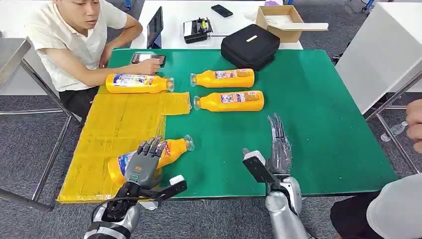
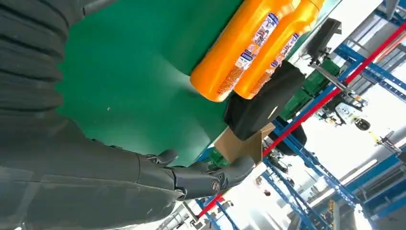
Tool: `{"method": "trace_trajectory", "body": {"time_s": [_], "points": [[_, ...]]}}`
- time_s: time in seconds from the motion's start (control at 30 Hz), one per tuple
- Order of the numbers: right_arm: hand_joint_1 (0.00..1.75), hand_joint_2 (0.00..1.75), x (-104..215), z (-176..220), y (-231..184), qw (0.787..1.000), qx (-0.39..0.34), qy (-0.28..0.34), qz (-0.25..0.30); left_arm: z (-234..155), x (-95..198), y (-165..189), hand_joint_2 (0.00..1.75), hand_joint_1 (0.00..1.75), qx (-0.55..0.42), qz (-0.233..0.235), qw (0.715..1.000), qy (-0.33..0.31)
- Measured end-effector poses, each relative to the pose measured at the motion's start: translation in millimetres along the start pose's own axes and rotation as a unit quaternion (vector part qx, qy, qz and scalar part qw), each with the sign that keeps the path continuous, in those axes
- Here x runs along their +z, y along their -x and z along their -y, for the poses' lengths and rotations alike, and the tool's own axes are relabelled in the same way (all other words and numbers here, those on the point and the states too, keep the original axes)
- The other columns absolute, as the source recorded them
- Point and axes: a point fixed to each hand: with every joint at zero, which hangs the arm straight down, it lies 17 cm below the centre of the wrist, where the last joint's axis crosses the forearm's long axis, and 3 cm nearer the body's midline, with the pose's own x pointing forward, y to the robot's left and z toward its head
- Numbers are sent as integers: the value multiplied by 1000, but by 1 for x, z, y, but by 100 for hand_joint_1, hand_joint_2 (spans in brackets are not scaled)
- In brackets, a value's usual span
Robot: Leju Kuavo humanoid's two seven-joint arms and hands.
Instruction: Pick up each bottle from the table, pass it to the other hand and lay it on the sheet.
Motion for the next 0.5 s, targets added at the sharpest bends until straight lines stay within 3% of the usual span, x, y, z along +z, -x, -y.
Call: {"method": "trace_trajectory", "body": {"time_s": [0.33, 0.5], "points": [[0, 175, 1, -1, 2, 1000, -1, 0, -2, -5, 1, -20, 175, 0, -10, 31, 999, -8], [0, 175, 3, -2, 0, 1000, -5, 0, -3, -46, 1, -53, 175, 0, 6, 66, 996, -59]]}}
